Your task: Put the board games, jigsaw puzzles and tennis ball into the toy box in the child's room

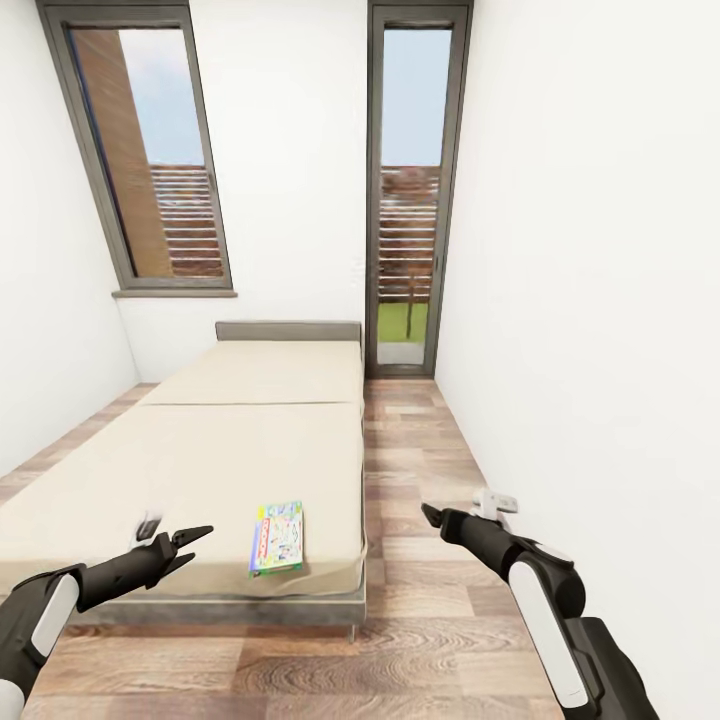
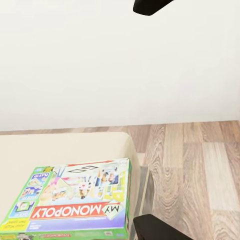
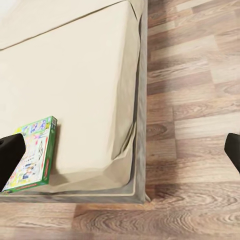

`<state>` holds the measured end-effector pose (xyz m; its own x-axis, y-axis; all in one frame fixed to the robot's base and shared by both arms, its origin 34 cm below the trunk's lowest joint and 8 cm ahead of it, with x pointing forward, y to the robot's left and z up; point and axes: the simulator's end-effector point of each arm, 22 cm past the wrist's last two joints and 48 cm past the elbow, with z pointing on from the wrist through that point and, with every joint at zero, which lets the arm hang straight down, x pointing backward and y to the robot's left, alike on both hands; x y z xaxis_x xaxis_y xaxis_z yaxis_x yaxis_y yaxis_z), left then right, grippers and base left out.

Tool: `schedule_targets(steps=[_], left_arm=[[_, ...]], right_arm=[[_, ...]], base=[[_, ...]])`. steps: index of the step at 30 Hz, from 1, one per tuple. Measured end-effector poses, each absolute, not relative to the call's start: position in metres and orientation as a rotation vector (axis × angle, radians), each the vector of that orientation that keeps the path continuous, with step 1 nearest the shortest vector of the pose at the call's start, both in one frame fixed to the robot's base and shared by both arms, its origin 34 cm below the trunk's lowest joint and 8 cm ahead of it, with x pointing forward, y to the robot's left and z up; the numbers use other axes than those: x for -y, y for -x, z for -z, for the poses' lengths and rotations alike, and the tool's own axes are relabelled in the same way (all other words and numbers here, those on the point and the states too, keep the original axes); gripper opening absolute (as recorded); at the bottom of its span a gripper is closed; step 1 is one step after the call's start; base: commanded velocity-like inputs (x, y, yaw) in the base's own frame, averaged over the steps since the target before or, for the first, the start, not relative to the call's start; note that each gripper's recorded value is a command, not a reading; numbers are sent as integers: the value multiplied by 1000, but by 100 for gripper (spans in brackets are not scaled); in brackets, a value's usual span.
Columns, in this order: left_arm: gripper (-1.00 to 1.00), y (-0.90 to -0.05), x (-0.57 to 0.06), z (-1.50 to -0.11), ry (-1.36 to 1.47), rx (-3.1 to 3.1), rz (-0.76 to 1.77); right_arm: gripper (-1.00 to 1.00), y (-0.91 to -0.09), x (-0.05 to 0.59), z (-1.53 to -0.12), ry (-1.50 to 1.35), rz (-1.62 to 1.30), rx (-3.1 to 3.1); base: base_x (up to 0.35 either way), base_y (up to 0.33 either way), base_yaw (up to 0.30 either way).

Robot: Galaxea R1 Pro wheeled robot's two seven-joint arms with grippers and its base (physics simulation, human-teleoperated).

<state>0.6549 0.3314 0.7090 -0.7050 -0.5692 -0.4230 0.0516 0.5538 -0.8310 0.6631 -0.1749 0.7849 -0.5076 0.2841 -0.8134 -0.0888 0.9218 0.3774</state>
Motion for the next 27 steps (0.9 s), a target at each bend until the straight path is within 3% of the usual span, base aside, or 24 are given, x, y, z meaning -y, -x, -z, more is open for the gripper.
schedule_targets(steps=[27], left_arm=[[100, -647, -335, -658, 422, -2080, 1157]], right_arm=[[100, -645, 154, -816, -211, -1114, -1730]], base=[[0, 0, 0]])
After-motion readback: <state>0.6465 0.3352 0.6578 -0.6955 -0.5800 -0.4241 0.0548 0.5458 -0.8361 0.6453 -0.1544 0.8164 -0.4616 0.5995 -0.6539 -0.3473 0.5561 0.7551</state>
